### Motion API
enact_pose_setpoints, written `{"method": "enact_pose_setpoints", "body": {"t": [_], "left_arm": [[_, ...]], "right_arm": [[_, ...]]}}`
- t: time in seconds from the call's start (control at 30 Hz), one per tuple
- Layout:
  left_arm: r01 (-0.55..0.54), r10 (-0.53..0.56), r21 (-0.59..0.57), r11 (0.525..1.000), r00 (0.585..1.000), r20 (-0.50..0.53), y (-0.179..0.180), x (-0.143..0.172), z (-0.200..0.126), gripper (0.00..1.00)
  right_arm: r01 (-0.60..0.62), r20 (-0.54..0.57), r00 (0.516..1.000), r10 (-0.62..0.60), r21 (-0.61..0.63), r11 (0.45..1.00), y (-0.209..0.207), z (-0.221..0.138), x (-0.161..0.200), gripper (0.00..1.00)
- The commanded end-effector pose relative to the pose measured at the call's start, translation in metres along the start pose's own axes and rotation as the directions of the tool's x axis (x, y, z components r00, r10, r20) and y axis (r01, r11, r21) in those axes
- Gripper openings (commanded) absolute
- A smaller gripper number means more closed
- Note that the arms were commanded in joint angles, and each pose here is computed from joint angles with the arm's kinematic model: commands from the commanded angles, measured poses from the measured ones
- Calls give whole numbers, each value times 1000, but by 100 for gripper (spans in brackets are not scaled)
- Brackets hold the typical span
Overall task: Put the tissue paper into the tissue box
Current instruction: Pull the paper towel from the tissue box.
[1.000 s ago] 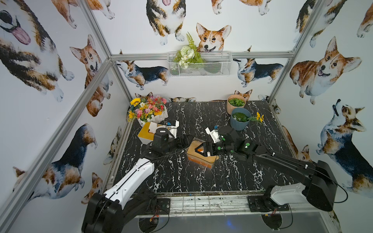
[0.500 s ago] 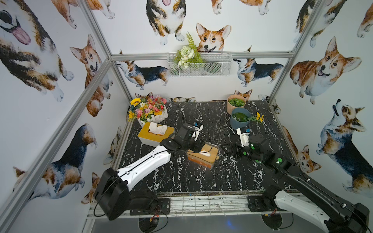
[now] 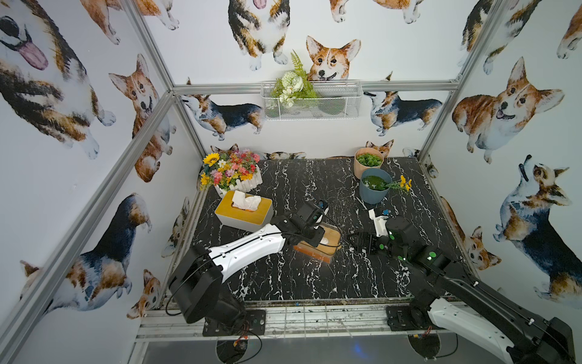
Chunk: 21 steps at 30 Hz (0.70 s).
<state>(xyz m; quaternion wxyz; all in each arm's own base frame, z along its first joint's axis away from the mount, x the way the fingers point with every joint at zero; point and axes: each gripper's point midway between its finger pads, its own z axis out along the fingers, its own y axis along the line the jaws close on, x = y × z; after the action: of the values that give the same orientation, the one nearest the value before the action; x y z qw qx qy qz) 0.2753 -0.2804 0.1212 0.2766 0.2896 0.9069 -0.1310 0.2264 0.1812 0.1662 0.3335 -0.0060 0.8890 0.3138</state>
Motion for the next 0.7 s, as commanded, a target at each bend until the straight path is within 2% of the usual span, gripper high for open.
{"method": "enact_pose_setpoints", "body": {"t": [0.0, 0.4, 0.67], "left_arm": [[12, -12, -1, 1000, 1000, -18, 0, 4, 4, 34], [47, -46, 13, 999, 998, -51, -5, 16, 22, 31], [52, -53, -10, 999, 996, -67, -1, 22, 31, 24]], "right_arm": [[-7, 23, 1000, 8, -38, 999, 8, 1, -6, 97], [-18, 25, 1000, 19, -54, 998, 12, 2, -8, 97], [-19, 22, 1000, 20, -60, 998, 13, 3, -8, 97]]}}
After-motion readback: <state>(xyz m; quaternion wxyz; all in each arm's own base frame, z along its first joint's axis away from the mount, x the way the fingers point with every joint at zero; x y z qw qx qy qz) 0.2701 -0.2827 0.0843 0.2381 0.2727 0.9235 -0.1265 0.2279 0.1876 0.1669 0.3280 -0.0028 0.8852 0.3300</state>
